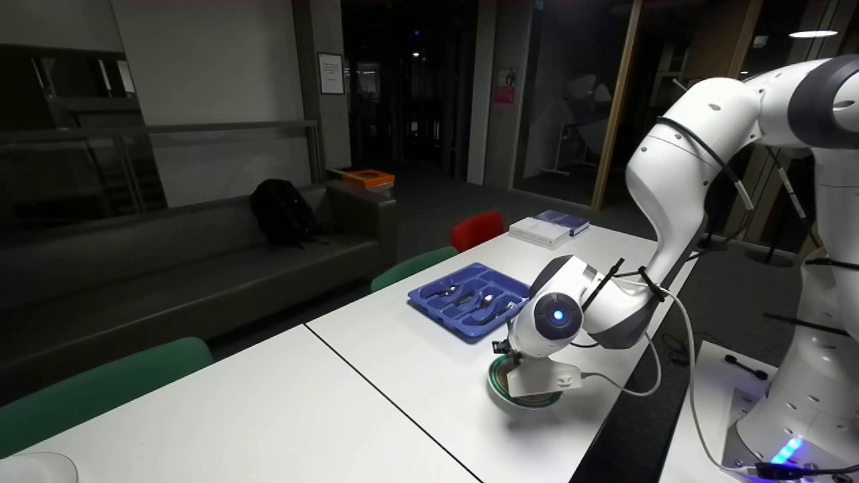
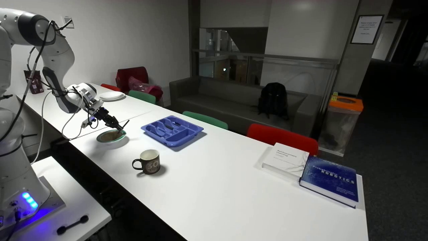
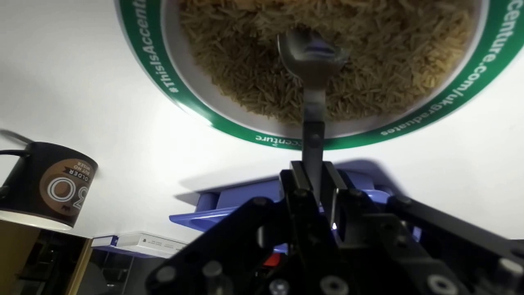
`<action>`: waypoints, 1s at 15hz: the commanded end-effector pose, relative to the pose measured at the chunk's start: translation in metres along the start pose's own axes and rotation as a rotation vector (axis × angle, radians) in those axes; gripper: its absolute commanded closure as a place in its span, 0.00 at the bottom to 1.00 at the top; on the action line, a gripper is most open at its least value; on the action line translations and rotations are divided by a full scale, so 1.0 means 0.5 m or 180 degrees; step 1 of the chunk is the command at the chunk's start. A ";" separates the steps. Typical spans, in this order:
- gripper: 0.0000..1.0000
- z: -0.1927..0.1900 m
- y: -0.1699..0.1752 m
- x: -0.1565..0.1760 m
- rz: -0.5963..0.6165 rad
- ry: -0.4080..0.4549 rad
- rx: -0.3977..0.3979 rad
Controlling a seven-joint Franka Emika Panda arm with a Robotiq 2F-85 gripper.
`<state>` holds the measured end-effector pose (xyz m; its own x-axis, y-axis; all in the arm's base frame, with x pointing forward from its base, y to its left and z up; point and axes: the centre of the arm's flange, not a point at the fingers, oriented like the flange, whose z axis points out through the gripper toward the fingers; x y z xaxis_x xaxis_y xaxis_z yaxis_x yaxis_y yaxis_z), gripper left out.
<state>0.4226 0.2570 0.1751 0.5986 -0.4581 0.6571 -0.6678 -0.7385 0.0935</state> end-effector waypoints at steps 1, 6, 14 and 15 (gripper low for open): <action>0.97 -0.004 -0.004 0.012 -0.0042 -0.0119 -0.0091; 0.97 -0.012 -0.015 0.024 -0.0067 -0.0215 -0.0189; 0.97 -0.022 -0.038 0.066 -0.0056 -0.0331 -0.0338; 0.97 -0.023 -0.041 0.069 -0.0054 -0.0335 -0.0343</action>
<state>0.4427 0.2609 0.1909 0.6440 -0.5085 0.5716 -0.6967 -0.6985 0.1634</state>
